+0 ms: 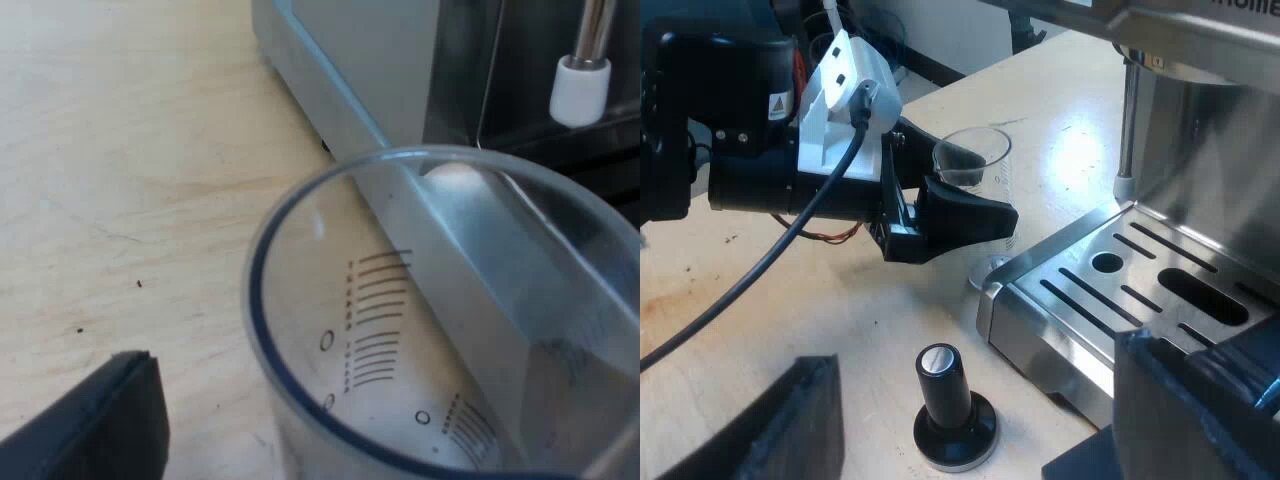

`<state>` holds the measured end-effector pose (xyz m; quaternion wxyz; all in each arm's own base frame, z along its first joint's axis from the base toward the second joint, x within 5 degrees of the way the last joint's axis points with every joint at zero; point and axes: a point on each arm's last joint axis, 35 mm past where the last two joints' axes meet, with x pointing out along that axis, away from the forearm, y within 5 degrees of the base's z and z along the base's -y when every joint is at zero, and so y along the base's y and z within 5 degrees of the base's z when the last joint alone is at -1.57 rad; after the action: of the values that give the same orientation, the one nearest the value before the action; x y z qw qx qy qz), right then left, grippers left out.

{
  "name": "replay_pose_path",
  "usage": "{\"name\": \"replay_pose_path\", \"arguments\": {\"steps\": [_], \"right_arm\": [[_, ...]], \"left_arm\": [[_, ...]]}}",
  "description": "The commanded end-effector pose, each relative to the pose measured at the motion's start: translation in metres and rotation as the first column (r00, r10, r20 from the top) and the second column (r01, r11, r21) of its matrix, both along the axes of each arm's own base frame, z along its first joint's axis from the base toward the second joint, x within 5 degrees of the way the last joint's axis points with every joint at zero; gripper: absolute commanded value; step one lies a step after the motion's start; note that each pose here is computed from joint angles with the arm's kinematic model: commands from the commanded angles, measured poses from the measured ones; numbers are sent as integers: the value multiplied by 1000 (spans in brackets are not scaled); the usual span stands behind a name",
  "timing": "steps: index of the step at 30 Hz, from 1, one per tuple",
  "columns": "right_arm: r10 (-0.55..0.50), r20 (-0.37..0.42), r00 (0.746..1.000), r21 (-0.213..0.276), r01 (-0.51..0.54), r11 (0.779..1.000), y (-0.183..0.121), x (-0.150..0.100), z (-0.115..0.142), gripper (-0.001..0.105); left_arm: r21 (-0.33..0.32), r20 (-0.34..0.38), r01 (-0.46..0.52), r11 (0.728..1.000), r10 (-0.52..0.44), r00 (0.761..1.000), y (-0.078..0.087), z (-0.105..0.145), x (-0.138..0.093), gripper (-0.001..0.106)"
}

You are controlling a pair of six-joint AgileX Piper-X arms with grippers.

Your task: Pour the beans into the coffee machine

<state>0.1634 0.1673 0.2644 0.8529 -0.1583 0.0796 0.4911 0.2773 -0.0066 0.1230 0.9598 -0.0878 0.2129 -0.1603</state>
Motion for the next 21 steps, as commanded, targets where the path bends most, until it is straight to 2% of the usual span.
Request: {"name": "replay_pose_path", "arguments": {"steps": [1,8,16,19,21], "right_arm": [[12,21,1000,10,-12,1000,1,0,3,59],[12,21,1000,10,-12,1000,1,0,3,59],[12,21,1000,10,-12,1000,1,0,3,59],[12,21,1000,10,-12,1000,1,0,3,59],[10,21,1000,9,-10,1000,1,0,3,59]], "left_arm": [[-6,0,-9,1000,9,1000,0,0,1,89],[-9,-27,-6,1000,6,1000,0,0,-1,89],[-11,-147,-7,1000,5,989,0,-3,-10,88],[-13,-221,-6,1000,3,975,0,-3,-17,88],[-12,-231,-8,1000,6,973,0,-2,-19,88]]}}
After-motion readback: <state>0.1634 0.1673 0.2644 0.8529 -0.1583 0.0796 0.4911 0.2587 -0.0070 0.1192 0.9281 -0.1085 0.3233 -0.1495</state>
